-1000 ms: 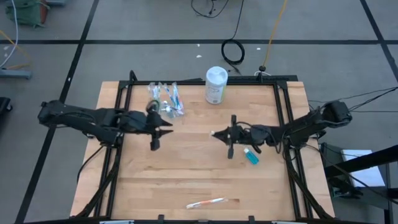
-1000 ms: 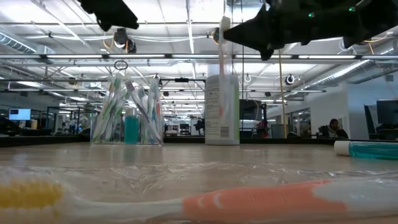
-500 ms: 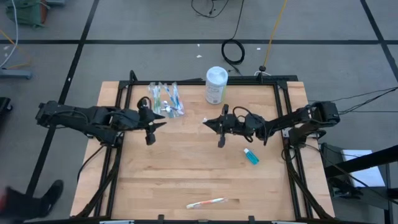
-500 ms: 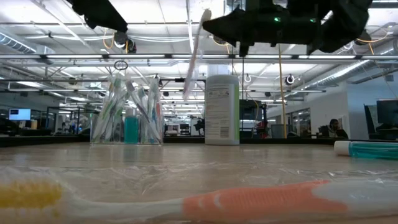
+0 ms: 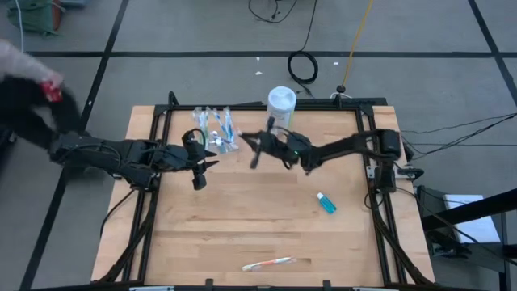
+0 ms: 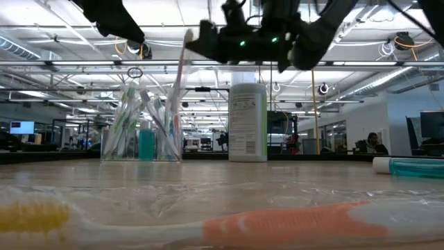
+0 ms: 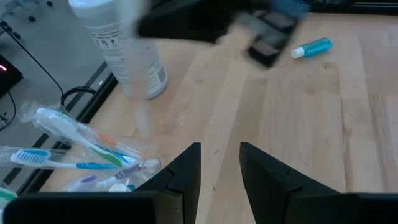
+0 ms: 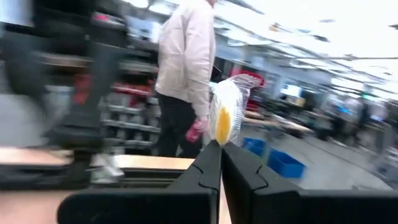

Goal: Pick & Place toothbrushing station
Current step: Put the orange toothbrush into the right of the transparent organizer

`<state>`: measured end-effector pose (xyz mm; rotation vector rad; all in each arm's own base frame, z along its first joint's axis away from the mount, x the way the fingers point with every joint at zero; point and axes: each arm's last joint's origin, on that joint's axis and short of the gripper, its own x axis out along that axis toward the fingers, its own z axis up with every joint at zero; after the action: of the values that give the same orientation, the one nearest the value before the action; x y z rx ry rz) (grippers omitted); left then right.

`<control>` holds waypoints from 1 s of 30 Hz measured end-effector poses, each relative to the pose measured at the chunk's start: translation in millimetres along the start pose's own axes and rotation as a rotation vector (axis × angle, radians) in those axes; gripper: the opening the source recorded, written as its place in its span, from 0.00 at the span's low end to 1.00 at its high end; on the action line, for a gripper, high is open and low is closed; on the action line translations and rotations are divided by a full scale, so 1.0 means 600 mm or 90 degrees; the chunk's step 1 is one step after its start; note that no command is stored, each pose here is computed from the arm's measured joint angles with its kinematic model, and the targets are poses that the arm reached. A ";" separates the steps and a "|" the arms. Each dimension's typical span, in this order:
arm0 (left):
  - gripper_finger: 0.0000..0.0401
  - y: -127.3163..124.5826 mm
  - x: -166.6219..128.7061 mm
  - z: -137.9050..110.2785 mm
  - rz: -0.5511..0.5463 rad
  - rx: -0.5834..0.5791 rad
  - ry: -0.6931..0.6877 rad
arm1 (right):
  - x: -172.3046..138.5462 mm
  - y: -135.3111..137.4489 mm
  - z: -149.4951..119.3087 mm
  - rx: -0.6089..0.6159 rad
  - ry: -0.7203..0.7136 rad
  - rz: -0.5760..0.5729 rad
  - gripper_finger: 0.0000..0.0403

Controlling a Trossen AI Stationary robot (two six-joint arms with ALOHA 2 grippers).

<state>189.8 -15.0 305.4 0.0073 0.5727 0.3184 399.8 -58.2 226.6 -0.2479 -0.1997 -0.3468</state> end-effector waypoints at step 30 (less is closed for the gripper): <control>0.29 0.001 0.000 -0.006 0.003 -0.016 0.021 | 0.044 -0.066 -0.092 0.123 0.202 -0.055 0.14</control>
<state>187.7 -15.0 302.7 -0.0199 0.6008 0.3308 418.4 -117.7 188.3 0.0088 0.0691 -0.4445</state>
